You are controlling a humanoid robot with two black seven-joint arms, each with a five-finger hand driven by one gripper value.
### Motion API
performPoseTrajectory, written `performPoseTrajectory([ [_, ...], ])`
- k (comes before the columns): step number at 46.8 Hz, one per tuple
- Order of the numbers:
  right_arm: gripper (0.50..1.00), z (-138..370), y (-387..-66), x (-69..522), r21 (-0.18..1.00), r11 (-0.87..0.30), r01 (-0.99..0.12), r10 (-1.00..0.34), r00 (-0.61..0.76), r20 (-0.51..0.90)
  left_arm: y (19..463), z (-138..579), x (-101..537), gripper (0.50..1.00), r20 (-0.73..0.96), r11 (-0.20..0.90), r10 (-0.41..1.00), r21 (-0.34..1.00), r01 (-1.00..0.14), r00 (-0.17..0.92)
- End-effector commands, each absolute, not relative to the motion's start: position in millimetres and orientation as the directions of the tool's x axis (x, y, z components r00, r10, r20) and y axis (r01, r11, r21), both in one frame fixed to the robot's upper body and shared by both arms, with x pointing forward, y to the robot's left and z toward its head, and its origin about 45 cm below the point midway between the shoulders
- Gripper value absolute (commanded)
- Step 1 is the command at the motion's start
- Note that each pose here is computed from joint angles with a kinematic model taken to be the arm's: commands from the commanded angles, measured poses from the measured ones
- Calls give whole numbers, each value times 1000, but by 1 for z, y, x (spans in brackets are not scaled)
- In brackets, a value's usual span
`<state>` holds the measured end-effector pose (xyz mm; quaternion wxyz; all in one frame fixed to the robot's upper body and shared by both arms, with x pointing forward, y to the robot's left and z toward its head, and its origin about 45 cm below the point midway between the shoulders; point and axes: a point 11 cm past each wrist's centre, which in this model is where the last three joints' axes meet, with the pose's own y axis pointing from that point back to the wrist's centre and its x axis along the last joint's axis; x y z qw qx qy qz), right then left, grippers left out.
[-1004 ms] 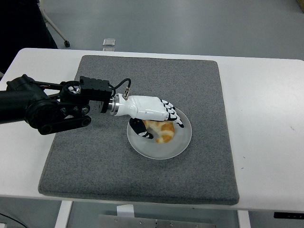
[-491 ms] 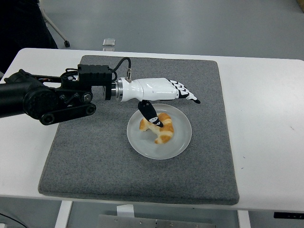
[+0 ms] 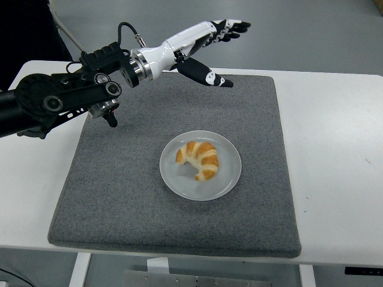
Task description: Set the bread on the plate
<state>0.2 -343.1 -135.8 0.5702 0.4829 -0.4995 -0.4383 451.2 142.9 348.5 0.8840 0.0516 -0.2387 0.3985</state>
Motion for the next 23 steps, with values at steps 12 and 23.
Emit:
performPoseTrajectory([
  [12,932,-136,-343,0,989,149,17,-982,117,146,186,368,471,999,138,465,884,-150,-873,447],
  [23,932,-136,-343,0,989,149,17,-982,117,146,223,364,488,999,-64,303,948,-120,-945,312],
])
